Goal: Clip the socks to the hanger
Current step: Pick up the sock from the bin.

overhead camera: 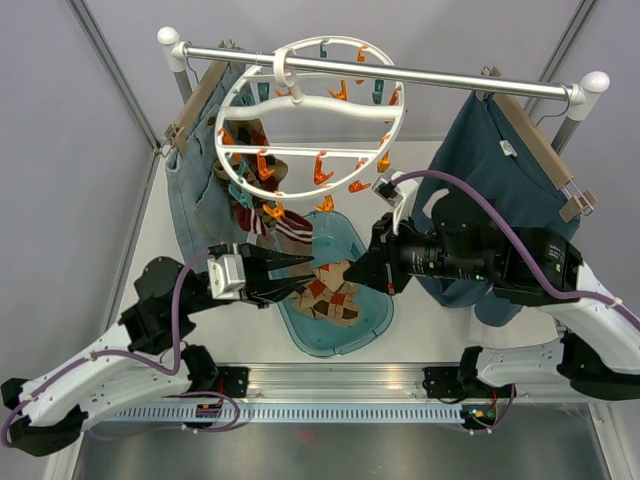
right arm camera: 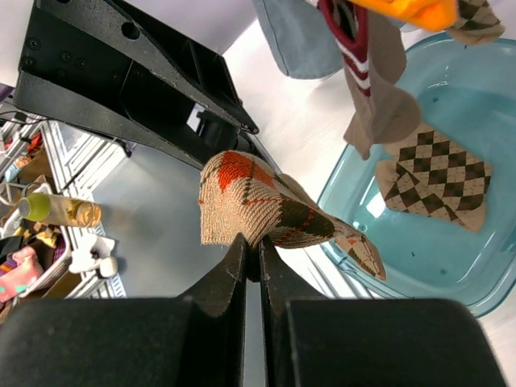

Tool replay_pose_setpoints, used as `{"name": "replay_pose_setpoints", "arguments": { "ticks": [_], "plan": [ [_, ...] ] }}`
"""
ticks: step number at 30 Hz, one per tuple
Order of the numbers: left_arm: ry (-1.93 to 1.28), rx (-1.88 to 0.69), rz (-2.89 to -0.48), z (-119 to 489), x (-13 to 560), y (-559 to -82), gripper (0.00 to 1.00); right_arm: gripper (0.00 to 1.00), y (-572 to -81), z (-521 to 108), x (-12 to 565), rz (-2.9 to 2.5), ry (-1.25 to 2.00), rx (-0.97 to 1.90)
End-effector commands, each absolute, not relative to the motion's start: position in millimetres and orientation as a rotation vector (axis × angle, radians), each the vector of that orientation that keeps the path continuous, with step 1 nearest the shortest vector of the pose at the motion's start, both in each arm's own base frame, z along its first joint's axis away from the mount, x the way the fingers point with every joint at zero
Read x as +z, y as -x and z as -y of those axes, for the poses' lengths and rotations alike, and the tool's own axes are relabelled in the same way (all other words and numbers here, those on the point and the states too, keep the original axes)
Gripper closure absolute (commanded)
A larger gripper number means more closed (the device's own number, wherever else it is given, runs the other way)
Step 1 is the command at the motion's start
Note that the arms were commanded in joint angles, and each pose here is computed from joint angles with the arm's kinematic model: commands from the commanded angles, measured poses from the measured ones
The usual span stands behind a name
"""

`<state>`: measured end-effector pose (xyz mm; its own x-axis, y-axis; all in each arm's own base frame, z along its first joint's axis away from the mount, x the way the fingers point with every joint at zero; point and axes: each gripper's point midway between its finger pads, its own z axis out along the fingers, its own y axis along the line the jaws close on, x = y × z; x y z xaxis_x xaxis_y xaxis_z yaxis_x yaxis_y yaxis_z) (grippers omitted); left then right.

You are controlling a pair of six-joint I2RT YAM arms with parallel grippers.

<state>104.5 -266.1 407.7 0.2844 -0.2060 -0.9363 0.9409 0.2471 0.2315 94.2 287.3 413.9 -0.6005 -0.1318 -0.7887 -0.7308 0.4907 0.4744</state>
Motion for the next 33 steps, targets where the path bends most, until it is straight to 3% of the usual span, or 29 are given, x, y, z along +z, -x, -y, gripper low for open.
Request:
{"name": "replay_pose_setpoints", "arguments": {
  "ticks": [1,23,26,28,33],
  "plan": [
    [-1.032,-0.973,-0.858,271.1,413.6,-95.6,0.61,1.00,-80.9,-285.6,426.8,-2.039,0.705,1.181],
    [-1.063,-1.048,-0.792,285.4,418.8,-84.5,0.63,0.98,-77.3,-300.1,429.2,-2.027,0.723,1.249],
    [-1.060,-1.060,-0.797,287.2,415.6,-84.6,0.74,0.89,-79.7,-297.5,430.3,-2.017,0.707,1.236],
    [-1.050,-1.075,-0.801,287.7,416.4,-83.8,0.86,0.75,-83.0,-297.5,429.4,-2.012,0.699,1.221],
    [-0.939,-1.101,-0.882,287.3,416.0,-96.9,0.98,0.48,-122.6,-268.7,440.3,-1.905,0.561,0.983]
  ]
}}
